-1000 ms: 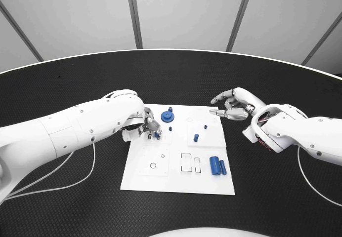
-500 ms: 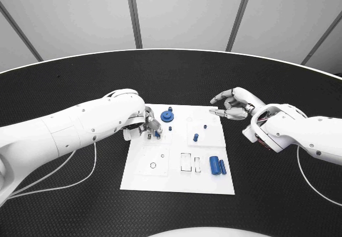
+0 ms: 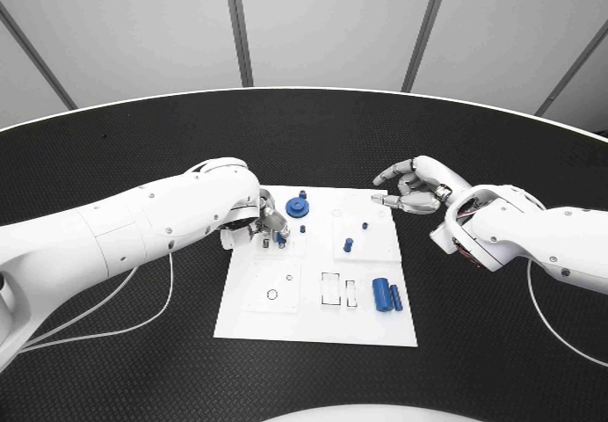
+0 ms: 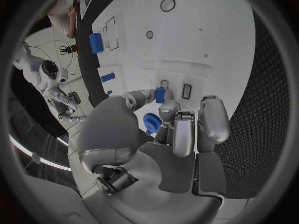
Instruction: Assemble the parts on the task board
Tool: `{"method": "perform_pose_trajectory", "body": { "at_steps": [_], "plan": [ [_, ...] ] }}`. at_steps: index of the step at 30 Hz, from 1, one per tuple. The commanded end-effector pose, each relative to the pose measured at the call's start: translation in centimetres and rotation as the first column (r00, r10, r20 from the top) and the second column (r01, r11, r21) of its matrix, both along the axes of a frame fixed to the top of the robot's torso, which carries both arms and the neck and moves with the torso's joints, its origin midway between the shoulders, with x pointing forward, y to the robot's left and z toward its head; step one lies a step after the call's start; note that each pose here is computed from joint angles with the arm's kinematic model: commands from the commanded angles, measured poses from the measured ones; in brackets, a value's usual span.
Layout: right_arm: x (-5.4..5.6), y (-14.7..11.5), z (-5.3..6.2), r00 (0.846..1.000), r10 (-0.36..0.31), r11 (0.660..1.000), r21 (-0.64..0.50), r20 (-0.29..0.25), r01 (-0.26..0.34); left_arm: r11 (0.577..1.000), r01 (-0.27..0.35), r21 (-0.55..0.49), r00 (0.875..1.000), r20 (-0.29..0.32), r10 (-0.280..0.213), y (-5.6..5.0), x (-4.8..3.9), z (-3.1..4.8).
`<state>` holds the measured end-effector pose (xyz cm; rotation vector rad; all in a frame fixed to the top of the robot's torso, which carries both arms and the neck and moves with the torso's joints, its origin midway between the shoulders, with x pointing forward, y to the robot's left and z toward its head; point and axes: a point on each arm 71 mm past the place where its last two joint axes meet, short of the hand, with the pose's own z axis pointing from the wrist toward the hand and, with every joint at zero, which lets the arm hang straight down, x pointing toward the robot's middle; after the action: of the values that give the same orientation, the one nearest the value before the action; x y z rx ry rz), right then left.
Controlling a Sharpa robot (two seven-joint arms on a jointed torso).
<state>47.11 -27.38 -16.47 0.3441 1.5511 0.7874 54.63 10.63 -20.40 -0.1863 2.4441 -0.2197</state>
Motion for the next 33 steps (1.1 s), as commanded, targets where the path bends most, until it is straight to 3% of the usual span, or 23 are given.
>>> {"method": "perform_pose_trajectory", "body": {
  "at_steps": [1,33],
  "plan": [
    [0.01,0.02,-0.01,1.0,0.001,1.0,0.0,0.0,-0.001,1.0,0.002,0.001,1.0,-0.002,-0.002,-0.01,-0.01,-0.01],
    [0.09,0.03,-0.06,1.0,0.002,1.0,-0.002,-0.001,-0.002,1.0,0.029,-0.001,0.999,-0.031,-0.029,0.71,-0.25,-0.17]
  ]
}}
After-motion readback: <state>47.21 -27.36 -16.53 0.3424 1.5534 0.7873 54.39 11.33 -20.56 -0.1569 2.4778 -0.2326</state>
